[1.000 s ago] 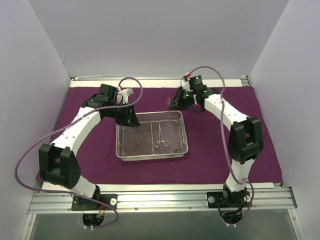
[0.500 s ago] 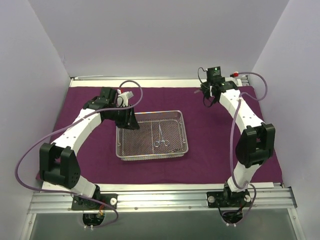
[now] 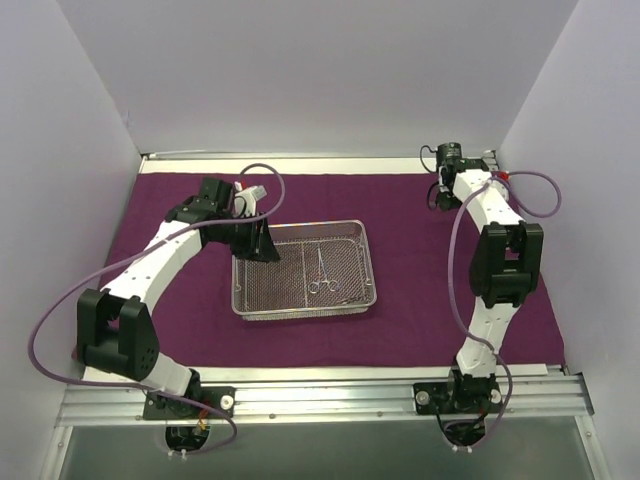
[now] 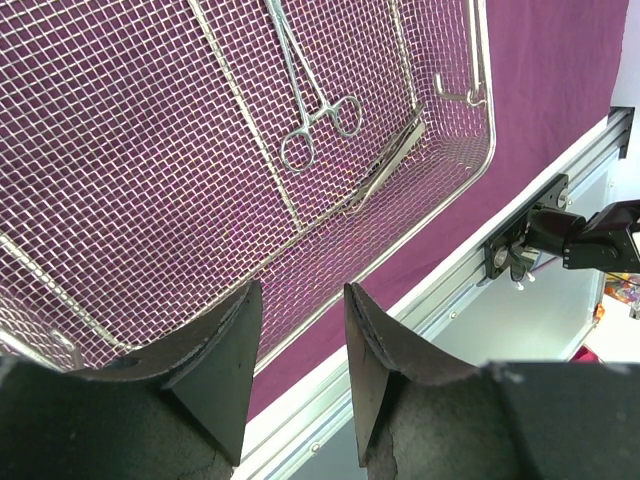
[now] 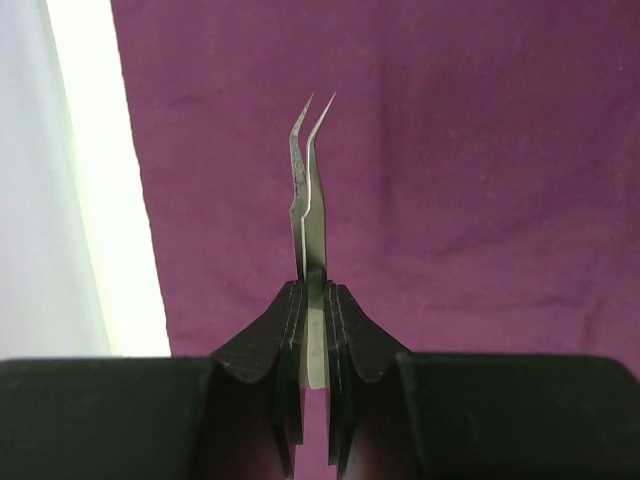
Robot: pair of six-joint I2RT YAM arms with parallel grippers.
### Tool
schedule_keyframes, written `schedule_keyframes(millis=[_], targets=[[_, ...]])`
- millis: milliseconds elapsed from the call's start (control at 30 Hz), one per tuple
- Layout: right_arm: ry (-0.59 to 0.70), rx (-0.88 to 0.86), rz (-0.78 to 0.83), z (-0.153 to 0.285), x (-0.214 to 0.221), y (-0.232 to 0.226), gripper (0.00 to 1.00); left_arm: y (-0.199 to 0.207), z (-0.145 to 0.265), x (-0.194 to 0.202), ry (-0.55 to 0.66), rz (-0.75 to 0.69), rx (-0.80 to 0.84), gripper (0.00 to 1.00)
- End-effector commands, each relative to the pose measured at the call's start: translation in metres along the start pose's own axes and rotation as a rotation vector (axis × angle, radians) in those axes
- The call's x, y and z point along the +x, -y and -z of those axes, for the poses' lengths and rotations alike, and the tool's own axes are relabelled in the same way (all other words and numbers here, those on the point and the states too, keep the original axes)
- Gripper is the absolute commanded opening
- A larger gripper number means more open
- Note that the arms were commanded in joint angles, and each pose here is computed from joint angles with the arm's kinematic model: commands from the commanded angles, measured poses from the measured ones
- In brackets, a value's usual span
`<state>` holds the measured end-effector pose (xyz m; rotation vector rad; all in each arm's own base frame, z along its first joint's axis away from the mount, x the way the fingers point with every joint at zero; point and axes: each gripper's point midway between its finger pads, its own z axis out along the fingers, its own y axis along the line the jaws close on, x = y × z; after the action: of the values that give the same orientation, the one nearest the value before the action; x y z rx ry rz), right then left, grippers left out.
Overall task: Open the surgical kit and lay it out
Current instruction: Place the medical item in the surgical kit.
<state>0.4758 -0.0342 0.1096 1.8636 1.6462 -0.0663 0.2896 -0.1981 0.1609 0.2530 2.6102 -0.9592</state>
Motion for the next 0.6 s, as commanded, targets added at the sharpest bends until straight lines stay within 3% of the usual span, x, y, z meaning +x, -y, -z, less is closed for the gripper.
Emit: schedule_keyframes(millis=[0,167,267,467,567], targets=[[0.08,0.018,-0.034,0.0,-0.013,0.0,0.0,0.01,0.003,-0.009,0.046,-0.042,0.052,0.47],[0.064,-0.04,0.031,-0.003,-0.011,-0.01,0.0,0.012,0.001,-0.017,0.054,-0.056,0.061,0.47],[-0.057,-0.246,0.18,0.008,0.008,-0.043,0.0,0.018,0.004,-0.027,0.081,-0.09,0.075,0.47],[-0.178,-0.73,0.52,0.111,0.039,-0.077,0.0,0.038,0.011,-0.051,0.151,-0.108,0.133,0.48],[-0.315,-0.961,0.673,0.165,0.064,-0.073,0.0,0.053,0.018,-0.069,0.227,-0.109,0.17,0.5]])
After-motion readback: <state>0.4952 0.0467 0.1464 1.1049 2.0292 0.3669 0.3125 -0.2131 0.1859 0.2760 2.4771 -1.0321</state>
